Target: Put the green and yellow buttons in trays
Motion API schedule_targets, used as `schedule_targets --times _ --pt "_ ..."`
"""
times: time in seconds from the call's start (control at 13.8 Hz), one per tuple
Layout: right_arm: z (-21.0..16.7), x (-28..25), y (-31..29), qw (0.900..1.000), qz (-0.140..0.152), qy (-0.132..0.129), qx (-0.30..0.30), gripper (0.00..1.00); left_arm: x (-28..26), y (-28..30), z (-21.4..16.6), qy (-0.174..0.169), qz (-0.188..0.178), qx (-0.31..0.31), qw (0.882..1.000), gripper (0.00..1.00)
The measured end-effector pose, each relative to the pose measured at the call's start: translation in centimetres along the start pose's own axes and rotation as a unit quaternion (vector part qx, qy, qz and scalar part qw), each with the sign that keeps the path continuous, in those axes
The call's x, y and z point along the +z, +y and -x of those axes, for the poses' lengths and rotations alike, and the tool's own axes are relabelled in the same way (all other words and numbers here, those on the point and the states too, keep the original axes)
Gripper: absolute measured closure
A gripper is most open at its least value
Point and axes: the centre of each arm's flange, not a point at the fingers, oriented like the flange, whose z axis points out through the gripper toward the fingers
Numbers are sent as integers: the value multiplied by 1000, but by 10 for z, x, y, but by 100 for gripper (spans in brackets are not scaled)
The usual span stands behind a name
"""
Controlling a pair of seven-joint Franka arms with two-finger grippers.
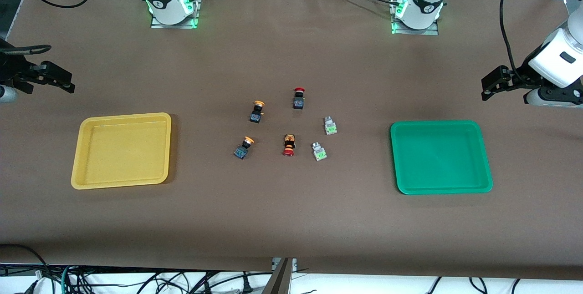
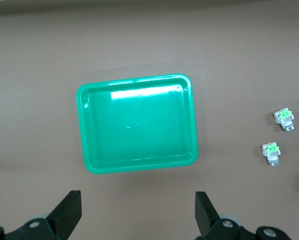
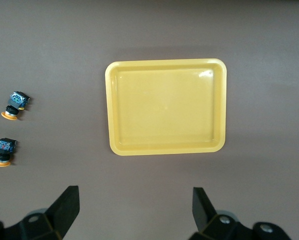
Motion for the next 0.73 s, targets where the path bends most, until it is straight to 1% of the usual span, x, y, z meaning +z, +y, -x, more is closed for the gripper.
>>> schedule_targets --times 0.15,0.44,0.73 --pt "0 0 0 1000 0 0 0 0 -1 0 2 -7 0 0 1000 0" --pt "0 1 0 1000 0 0 0 0 -13 -1 2 0 0 -1 1000 0" --pt "-10 20 -1 1000 1 -15 0 0 -7 -4 -1 -6 0 -4 1000 0"
